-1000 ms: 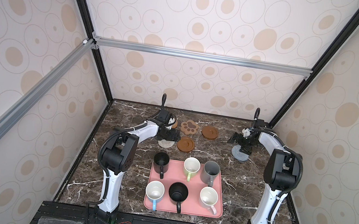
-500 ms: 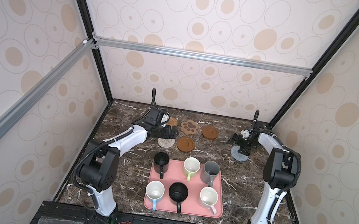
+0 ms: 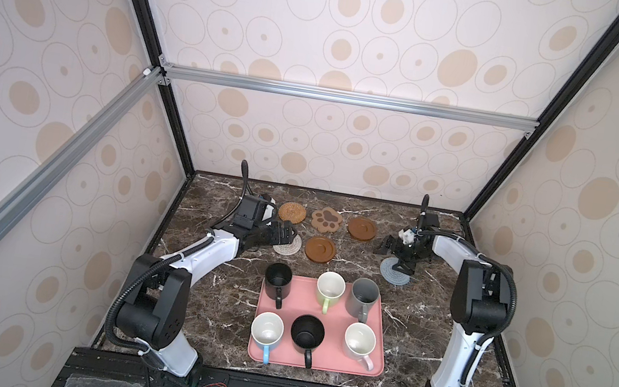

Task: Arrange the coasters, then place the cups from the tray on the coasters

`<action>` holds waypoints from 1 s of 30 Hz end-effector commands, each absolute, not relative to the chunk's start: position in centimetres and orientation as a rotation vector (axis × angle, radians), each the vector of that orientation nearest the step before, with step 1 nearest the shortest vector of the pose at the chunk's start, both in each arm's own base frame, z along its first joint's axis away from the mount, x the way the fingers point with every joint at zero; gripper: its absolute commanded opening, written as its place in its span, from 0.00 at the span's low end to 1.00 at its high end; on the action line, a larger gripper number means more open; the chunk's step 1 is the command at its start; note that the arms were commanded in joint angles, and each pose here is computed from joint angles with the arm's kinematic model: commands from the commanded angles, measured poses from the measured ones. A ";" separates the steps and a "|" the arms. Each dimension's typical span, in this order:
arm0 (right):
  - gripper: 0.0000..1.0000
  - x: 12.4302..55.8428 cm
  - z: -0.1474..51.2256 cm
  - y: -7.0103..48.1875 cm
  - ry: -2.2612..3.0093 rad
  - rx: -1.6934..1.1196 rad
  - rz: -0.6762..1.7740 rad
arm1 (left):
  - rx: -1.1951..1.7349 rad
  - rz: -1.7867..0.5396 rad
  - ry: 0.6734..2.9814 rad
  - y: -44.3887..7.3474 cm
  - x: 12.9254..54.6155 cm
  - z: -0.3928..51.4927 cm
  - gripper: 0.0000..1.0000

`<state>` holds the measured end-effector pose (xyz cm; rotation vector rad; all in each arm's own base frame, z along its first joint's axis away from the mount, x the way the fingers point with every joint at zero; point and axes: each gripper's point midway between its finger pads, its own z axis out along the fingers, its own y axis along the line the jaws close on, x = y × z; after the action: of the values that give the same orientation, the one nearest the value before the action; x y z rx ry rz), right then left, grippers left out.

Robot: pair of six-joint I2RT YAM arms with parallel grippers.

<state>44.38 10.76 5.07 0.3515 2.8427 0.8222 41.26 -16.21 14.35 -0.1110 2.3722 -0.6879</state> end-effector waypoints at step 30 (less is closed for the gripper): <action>1.00 45.6 3.1 20.9 2.896 0.323 0.985 | -0.187 -0.749 2.291 -15.3 38.7 16.1 1.00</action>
<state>46.47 20.66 5.69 0.2691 2.8191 1.0044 38.40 -15.52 14.86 -0.1708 2.3327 -0.7396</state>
